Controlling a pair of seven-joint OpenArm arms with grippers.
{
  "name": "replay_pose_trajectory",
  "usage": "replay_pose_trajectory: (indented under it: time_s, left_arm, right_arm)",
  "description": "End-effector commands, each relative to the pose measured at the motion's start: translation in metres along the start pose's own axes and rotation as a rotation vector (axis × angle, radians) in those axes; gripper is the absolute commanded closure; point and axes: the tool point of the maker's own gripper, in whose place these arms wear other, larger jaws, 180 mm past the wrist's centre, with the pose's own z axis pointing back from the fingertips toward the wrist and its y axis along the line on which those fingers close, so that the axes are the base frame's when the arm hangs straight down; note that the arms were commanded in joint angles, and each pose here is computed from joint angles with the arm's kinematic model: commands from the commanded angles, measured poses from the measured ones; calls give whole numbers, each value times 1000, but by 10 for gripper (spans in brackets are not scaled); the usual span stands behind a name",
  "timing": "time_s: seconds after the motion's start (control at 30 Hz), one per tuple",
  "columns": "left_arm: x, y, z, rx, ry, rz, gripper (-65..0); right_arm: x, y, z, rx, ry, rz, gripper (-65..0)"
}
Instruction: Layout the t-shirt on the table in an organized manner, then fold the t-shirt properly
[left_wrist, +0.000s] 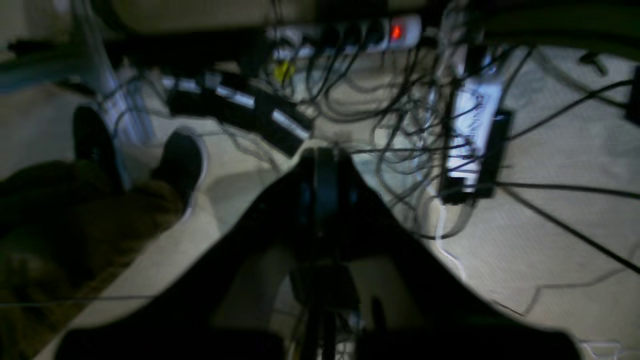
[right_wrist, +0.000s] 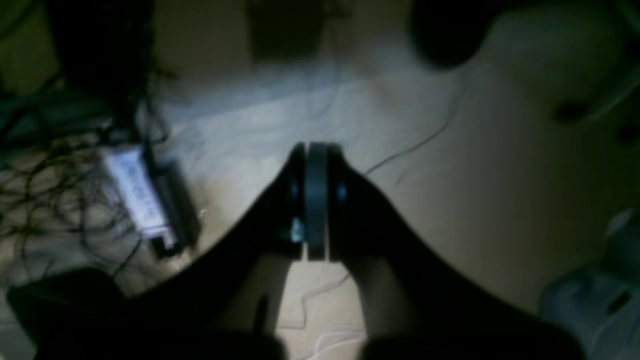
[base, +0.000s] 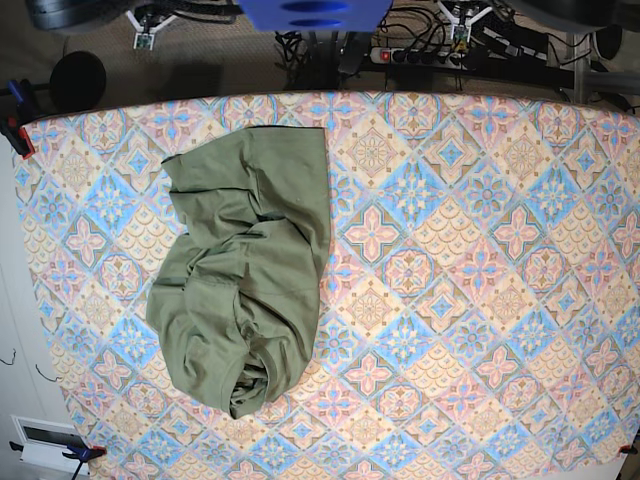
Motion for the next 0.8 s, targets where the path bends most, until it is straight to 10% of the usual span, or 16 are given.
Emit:
replay_pose_trajectory:
  time_s: [0.0, 0.43, 0.77]
  left_arm:
    - [-3, 8, 10, 8, -17, -26, 0]
    - [70, -24, 91, -117, -253, -145, 0]
    - [165, -33, 145, -215, -377, -51, 0]
  right_arm:
    - [-1, -3, 10, -1, -7, 9, -3]
    - [164, -50, 109, -110, -327, 58, -2]
    - [191, -33, 122, -74, -393, 63, -2]
